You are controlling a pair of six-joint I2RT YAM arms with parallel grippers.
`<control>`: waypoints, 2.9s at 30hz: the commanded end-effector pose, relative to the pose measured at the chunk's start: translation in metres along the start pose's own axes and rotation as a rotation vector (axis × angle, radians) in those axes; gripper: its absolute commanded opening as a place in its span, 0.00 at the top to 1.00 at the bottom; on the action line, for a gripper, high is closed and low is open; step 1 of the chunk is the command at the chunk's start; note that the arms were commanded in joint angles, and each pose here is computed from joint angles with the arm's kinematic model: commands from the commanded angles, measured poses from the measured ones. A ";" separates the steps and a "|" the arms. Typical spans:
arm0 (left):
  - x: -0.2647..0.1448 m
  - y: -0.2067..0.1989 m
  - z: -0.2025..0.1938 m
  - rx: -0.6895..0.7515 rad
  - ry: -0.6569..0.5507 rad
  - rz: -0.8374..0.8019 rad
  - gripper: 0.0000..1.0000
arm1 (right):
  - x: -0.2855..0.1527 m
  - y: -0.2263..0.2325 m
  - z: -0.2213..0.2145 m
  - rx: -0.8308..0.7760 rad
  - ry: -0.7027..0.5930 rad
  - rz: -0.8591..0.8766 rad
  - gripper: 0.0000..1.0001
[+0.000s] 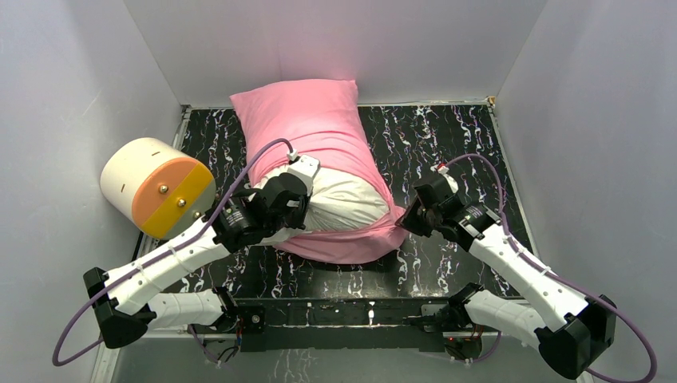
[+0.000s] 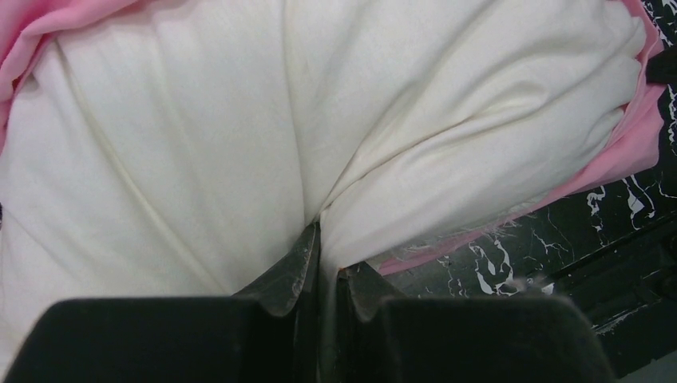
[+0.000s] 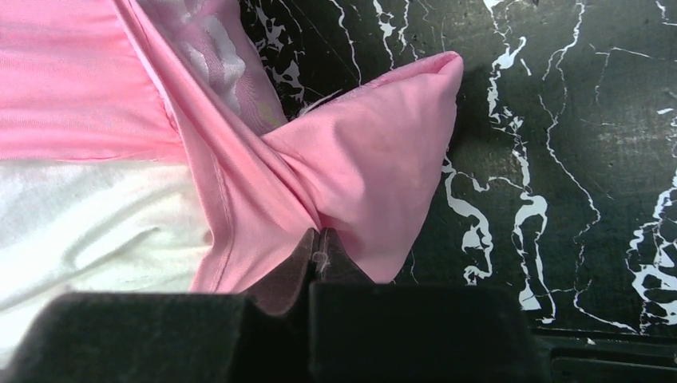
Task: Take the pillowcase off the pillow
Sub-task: Remove the pillow from the pillowcase.
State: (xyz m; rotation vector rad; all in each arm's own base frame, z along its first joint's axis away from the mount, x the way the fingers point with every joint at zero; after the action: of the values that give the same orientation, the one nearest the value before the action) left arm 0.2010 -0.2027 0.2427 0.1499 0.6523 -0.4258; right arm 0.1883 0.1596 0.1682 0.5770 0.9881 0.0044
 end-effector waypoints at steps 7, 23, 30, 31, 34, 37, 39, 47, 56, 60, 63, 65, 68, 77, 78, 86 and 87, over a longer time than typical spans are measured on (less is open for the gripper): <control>-0.048 0.021 0.056 -0.131 -0.233 0.009 1.00 | 0.043 -0.063 -0.020 -0.021 0.027 -0.185 1.00; -0.020 -0.017 0.038 -0.135 -0.147 -0.159 1.00 | 0.002 -0.024 0.014 -0.041 0.026 0.047 0.78; 0.003 -0.034 0.025 -0.128 -0.093 -0.202 1.00 | -0.045 0.025 0.006 -0.051 0.102 0.343 0.46; 0.006 -0.036 0.024 -0.127 -0.085 -0.205 1.00 | -0.044 0.027 0.002 -0.053 0.131 0.355 0.43; 0.011 -0.039 0.024 -0.127 -0.077 -0.209 1.00 | -0.028 0.014 -0.009 -0.053 0.174 0.266 0.35; 0.014 -0.039 0.025 -0.126 -0.077 -0.203 1.00 | -0.012 0.005 -0.019 -0.051 0.214 0.233 0.36; 0.014 -0.040 0.026 -0.125 -0.078 -0.203 1.00 | -0.006 0.006 -0.023 -0.053 0.234 0.243 0.40; 0.011 -0.026 0.028 -0.116 -0.084 -0.124 1.00 | 0.023 -0.048 -0.011 -0.031 0.107 -0.083 1.00; -0.039 0.025 0.078 -0.125 -0.238 0.082 1.00 | 0.047 -0.110 -0.030 0.196 -0.009 -0.268 1.00; -0.044 0.030 0.070 -0.127 -0.223 0.097 1.00 | 0.048 -0.116 -0.024 0.198 -0.049 -0.296 1.00; -0.036 0.014 0.058 -0.079 -0.190 -0.009 1.00 | 0.048 -0.087 -0.020 0.125 0.004 -0.166 1.00; -0.031 -0.016 0.054 -0.017 -0.162 -0.184 0.90 | 0.048 -0.060 -0.020 0.063 0.056 -0.026 1.00; -0.027 -0.049 0.058 0.056 -0.123 -0.361 0.48 | 0.046 -0.039 -0.026 0.022 0.146 0.071 1.00; -0.027 -0.148 0.044 0.545 -0.136 -0.588 0.10 | 0.035 -0.023 -0.020 0.066 0.110 0.160 1.00; -0.025 -0.156 0.036 0.587 -0.122 -0.605 0.04 | 0.033 -0.021 -0.019 0.072 0.103 0.173 1.00; 0.037 -0.157 -0.020 0.796 -0.088 -0.521 0.02 | 0.024 -0.010 -0.020 0.115 0.120 0.237 1.00; 0.050 -0.151 -0.029 0.828 -0.071 -0.471 0.02 | 0.022 -0.009 -0.019 0.117 0.119 0.245 1.00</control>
State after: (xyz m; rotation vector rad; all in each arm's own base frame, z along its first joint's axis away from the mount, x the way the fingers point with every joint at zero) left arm 0.1299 -0.3513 0.2222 0.6039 0.4743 -1.2256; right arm 0.1747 0.1528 0.1141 0.7272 1.0953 0.1108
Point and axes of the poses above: each gripper's point midway between its finger pads, its own x axis out along the fingers, its own y axis along the line the jaws close on, z = x × y, the point moved 2 cm from there along -x, back along the fingers, and after that the axes turned 2 degrees about -x, right-handed, at the moved point
